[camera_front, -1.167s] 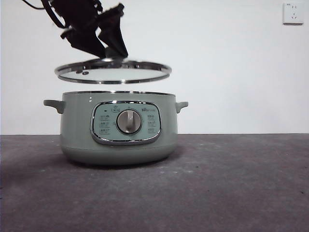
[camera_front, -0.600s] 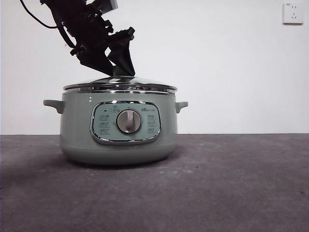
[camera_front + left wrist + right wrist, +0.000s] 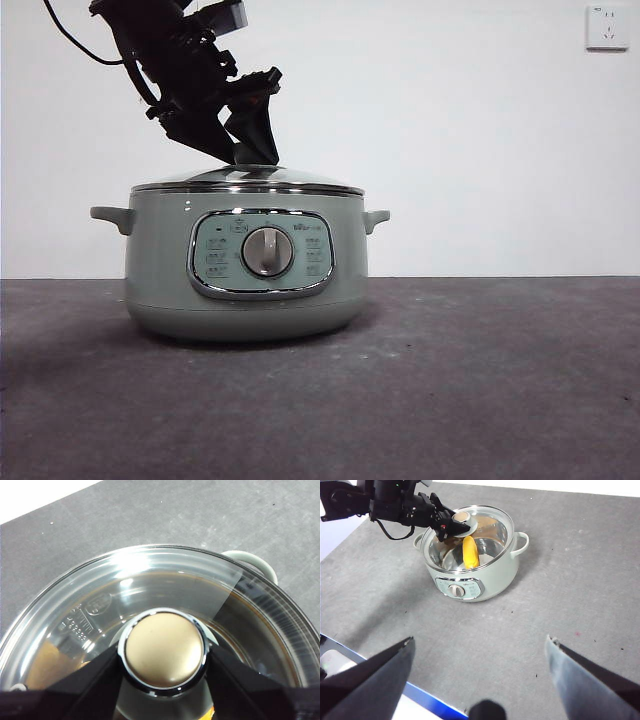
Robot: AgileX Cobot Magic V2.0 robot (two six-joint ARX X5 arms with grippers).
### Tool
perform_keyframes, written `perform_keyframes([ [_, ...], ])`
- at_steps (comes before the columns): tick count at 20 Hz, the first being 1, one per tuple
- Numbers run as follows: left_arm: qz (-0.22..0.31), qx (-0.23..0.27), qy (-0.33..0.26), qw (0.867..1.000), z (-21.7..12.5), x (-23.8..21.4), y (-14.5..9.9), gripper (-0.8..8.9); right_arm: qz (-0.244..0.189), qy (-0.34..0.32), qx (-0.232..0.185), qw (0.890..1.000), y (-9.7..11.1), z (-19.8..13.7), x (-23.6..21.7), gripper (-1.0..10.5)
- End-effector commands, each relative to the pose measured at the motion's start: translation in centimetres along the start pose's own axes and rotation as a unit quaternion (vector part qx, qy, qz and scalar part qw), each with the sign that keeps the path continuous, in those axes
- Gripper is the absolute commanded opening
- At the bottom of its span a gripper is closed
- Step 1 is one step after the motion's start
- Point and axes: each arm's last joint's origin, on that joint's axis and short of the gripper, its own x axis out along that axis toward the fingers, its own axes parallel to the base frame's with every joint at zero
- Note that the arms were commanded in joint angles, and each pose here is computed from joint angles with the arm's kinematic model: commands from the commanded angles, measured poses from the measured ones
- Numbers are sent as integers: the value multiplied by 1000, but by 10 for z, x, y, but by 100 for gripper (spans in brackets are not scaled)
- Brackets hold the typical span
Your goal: Pick up the corn,open the lid,put the corn in the pot,close the lid
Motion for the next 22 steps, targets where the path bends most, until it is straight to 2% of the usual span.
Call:
perform_keyframes([
  [1,-5,7,1,1000,-1,6,-1,-8,-7,14,2,1000,-1,-4,1,439],
  [8,-8,3,28,1000,-6,6,-1,10,-7,14,2,1000,-1,-4,1,439],
  [9,-6,1,30,1000,-7,6,0,56,-7,14,2,1000,-1,-4,1,439],
  [12,-6,0,35,999,-8,6,1,325,-7,14,2,1000,-1,-4,1,439],
  [13,-6,0,35,999,-8,6,1,368,-7,14,2,1000,-1,-4,1,439],
  [22,-6,0,34,999,-1,1,2,386,-7,14,2,1000,-1,-4,1,439],
])
